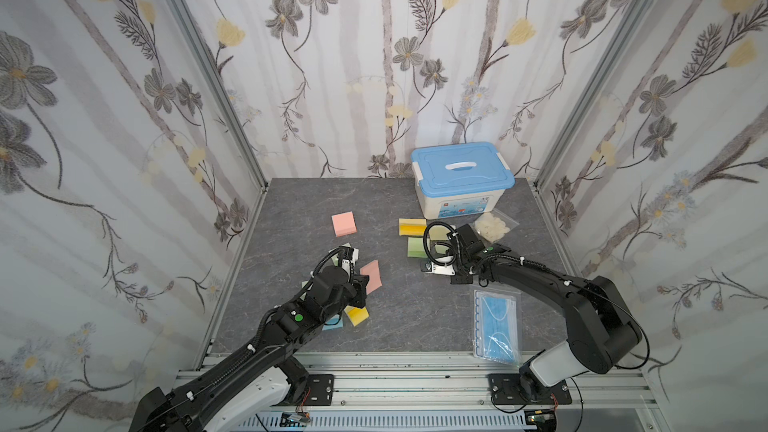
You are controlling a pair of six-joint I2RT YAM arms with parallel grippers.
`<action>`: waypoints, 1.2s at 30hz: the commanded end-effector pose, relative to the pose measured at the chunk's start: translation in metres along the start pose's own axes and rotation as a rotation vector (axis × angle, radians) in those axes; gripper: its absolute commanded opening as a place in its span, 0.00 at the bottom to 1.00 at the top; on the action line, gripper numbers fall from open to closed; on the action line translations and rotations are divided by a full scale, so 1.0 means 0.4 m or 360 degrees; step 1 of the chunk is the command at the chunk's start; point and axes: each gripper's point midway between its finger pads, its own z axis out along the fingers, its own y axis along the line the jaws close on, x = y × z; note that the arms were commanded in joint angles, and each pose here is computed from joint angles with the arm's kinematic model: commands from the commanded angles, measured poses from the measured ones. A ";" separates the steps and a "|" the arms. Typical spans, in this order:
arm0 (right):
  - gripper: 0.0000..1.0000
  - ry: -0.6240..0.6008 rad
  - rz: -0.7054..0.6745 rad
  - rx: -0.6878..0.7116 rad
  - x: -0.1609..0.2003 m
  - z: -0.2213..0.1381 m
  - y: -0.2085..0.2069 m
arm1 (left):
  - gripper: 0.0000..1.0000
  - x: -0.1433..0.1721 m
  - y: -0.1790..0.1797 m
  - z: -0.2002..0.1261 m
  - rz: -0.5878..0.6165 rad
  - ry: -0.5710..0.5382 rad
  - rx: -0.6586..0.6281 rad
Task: Tear off pages from different memo pads
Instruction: Place the paper at the center of the board.
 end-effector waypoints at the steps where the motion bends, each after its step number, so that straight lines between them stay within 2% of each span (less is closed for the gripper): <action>1: 0.00 -0.0014 -0.0043 -0.0013 0.002 0.011 -0.005 | 0.00 -0.008 -0.001 -0.001 -0.0020 -0.0024 0.0001; 6: 0.00 0.0086 0.0032 0.0036 0.048 0.054 -0.032 | 0.00 -0.007 -0.006 0.002 -0.0026 -0.0018 0.0020; 12: 0.00 0.0019 0.0113 0.0081 0.055 0.068 -0.051 | 0.00 -0.004 -0.008 0.004 -0.0026 -0.0012 0.0030; 13: 0.02 0.0011 0.0128 0.0068 0.054 0.073 -0.047 | 0.00 -0.004 -0.009 0.005 -0.0028 -0.0011 0.0031; 14: 0.12 0.0006 0.0145 0.0055 0.053 0.077 -0.043 | 0.00 -0.004 -0.010 0.006 -0.0028 -0.0010 0.0034; 16: 0.43 0.0005 0.0161 -0.0032 0.054 0.087 -0.015 | 0.00 -0.002 -0.012 0.008 -0.0028 -0.0004 0.0041; 17: 0.48 -0.0006 0.0158 -0.0082 0.049 0.087 0.001 | 0.00 -0.001 -0.013 0.010 -0.0027 0.0001 0.0046; 22: 0.52 -0.0106 0.0145 -0.0347 0.006 0.033 0.073 | 0.00 0.006 -0.025 0.022 -0.0039 0.0030 0.0087; 26: 0.54 -0.0275 0.0189 -0.0218 -0.064 -0.087 0.026 | 0.00 0.010 -0.052 0.039 -0.0088 0.0069 0.0168; 27: 0.60 -0.0313 0.0239 -0.0142 -0.079 -0.124 0.000 | 0.00 0.009 -0.061 0.045 -0.0106 0.0083 0.0192; 28: 0.77 -0.0345 0.0334 -0.0048 -0.090 -0.164 -0.036 | 0.00 0.009 -0.070 0.052 -0.0125 0.0104 0.0214; 29: 0.99 -0.0371 0.0446 0.0039 -0.096 -0.197 -0.069 | 0.00 0.008 -0.078 0.059 -0.0137 0.0125 0.0227; 32: 1.00 -0.0502 0.0897 0.0318 -0.095 -0.314 -0.162 | 0.00 0.002 -0.104 0.090 -0.0166 0.0207 0.0261; 36: 1.00 -0.0683 0.1541 0.0727 -0.010 -0.432 -0.213 | 0.00 0.013 -0.130 0.150 -0.0243 0.0347 0.0281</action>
